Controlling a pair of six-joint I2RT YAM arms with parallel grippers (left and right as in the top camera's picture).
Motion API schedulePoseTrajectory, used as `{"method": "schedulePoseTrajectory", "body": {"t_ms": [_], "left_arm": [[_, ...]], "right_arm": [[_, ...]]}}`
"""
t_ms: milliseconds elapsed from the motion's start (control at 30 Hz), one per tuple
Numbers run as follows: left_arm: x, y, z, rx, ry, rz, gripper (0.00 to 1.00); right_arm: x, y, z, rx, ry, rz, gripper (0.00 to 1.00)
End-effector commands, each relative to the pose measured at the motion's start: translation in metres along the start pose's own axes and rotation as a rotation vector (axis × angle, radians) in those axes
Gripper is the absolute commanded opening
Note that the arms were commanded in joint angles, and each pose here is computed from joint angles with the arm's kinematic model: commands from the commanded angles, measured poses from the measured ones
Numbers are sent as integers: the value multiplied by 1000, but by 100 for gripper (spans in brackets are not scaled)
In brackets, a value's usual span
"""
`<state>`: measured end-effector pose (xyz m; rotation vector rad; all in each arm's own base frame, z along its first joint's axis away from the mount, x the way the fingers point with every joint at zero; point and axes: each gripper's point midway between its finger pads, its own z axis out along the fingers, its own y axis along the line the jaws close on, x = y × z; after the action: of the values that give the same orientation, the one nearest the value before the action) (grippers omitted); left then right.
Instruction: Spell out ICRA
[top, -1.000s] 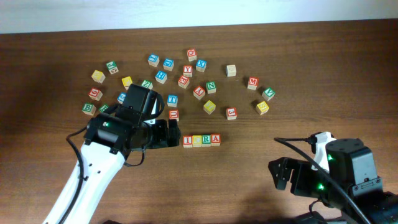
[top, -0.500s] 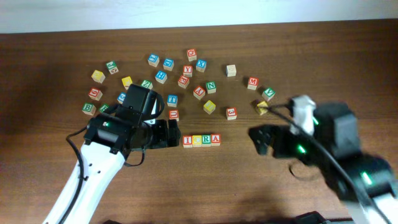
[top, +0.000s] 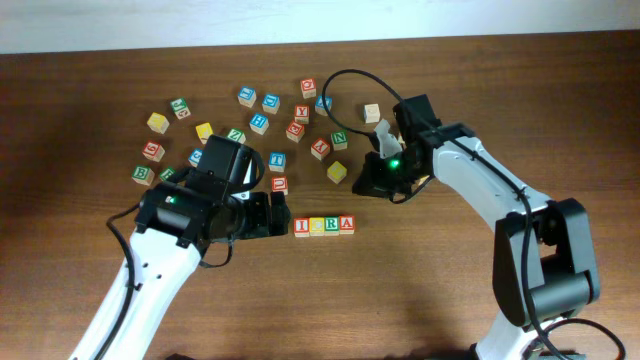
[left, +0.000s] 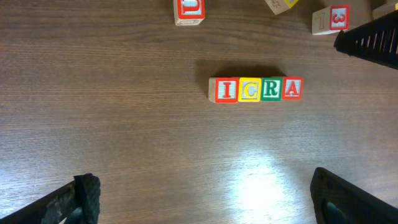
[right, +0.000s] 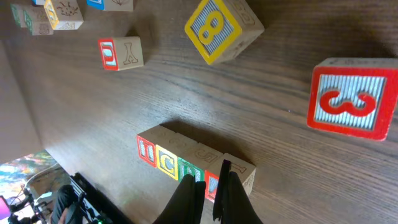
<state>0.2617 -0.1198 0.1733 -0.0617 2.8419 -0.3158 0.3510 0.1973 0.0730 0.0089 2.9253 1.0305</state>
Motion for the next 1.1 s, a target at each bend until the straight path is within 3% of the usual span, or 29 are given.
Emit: {"method": "schedulePoseTrajectory", "body": {"t_ms": [0, 100, 367, 1067], "left_arm": [[-3, -1, -5, -2, -19, 6, 99], [-3, -1, -5, -2, -19, 6, 99], [-3, -1, -5, -2, -19, 6, 99], [-3, -1, -5, -2, -19, 6, 99]], "right_arm": [[-9, -14, 5, 123, -47, 39, 4], [0, -2, 22, 130, -18, -10, 4], [14, -3, 46, 363, -65, -19, 4], [31, -5, 53, 372, -20, 4, 4]]}}
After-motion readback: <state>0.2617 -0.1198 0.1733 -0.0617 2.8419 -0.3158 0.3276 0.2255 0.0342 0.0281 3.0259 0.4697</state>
